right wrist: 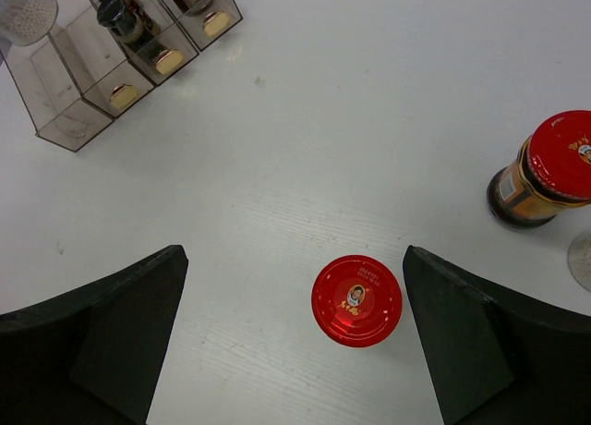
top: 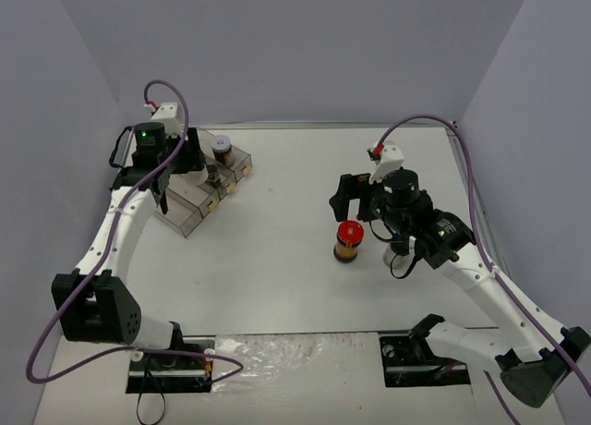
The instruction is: Organize the condiment bottles
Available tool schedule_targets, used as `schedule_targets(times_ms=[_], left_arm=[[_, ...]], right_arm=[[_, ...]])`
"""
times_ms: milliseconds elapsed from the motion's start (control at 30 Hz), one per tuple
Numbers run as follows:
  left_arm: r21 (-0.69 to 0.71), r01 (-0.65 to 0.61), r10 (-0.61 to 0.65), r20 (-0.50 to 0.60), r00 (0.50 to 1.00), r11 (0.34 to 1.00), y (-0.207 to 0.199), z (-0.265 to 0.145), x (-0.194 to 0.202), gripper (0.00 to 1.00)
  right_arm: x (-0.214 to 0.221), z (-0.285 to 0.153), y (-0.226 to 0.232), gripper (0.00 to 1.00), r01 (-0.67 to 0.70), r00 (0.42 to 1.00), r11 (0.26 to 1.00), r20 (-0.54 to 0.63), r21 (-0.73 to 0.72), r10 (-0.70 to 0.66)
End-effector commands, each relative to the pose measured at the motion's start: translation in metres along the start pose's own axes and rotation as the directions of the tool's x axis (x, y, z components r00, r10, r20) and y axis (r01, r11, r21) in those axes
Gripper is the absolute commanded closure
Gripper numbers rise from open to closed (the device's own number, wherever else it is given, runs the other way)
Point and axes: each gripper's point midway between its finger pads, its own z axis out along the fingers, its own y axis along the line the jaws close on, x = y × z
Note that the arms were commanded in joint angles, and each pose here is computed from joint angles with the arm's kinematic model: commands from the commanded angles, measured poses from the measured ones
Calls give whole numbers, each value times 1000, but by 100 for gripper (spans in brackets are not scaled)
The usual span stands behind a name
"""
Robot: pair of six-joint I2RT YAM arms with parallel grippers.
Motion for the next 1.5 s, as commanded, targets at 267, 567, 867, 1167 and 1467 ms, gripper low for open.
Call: schedule_targets(times_ms=[267,567,867,1167,1467], left_arm=[[-157,126,-91,212,973,980,104,50,-55,100],[-230,112,-54,241,969,967,140,88,-52,100],[-263,91,-21,257,966,961,157,111,-38,95],[-263,68,-5,234,972,962,165,132,-11,82],[-254,81,-24,219,975,964,163,134,7,56]], right_arm=[[-30,2,12,0,34,994,998,102,-55,-28],[-29,3,8,0,51,994,998,100,-38,-47],[-25,6,6,0,44,995,999,90,-29,-41],[-18,10,4,0,42,996,999,74,-19,-40],[-14,10,1,0,33,997,999,68,-8,-33]])
